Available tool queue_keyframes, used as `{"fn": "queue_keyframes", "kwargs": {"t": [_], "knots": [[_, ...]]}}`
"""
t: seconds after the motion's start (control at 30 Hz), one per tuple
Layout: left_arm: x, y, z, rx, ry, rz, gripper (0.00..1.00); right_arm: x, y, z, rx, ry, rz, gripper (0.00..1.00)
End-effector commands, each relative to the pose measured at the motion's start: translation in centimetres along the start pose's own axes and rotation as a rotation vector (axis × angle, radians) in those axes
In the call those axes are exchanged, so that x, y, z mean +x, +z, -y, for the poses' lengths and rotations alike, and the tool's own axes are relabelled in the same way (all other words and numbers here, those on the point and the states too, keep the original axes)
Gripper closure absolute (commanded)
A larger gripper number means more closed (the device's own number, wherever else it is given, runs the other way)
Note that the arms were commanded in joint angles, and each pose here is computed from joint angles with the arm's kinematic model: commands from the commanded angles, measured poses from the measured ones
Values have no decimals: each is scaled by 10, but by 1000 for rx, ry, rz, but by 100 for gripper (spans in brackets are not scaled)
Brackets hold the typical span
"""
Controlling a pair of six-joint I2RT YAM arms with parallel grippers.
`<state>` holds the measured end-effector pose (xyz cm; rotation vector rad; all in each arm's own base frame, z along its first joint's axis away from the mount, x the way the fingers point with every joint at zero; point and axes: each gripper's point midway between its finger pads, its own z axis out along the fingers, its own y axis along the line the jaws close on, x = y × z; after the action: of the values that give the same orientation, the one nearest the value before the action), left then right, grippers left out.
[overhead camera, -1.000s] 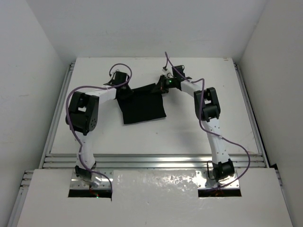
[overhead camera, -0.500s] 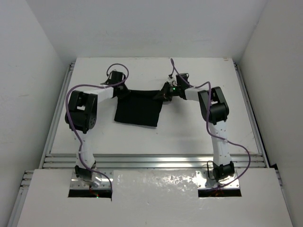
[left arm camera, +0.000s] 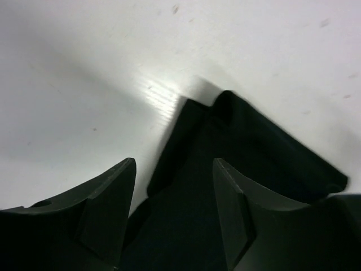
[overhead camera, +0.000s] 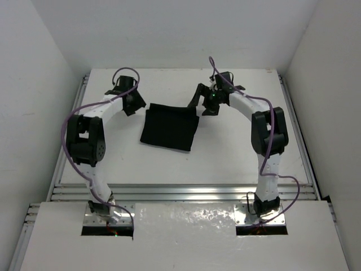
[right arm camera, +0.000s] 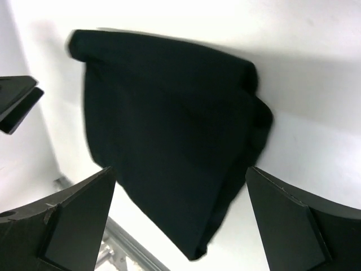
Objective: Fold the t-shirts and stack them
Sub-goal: Smooth out wrinkles on the folded tshirt
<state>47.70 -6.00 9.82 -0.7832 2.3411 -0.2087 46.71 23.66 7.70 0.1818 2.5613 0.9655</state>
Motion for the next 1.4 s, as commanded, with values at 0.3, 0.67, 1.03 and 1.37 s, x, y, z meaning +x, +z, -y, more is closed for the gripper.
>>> {"fn": "queue_keyframes", "kwargs": {"t": [0.3,0.67,1.03,1.37], "knots": [[32,82,31,405,29,-223,73,62,19,36,332,66,-73,12],[66,53,37,596,-10,-305,78,20,71,16,235,-125,-149,24],[75,21,10,451,-52,-281,71,36,58,22,227,-206,-207,20],[35,-2,-3,321,-67,-147,47,5,17,9,204,-175,-127,1]]}}
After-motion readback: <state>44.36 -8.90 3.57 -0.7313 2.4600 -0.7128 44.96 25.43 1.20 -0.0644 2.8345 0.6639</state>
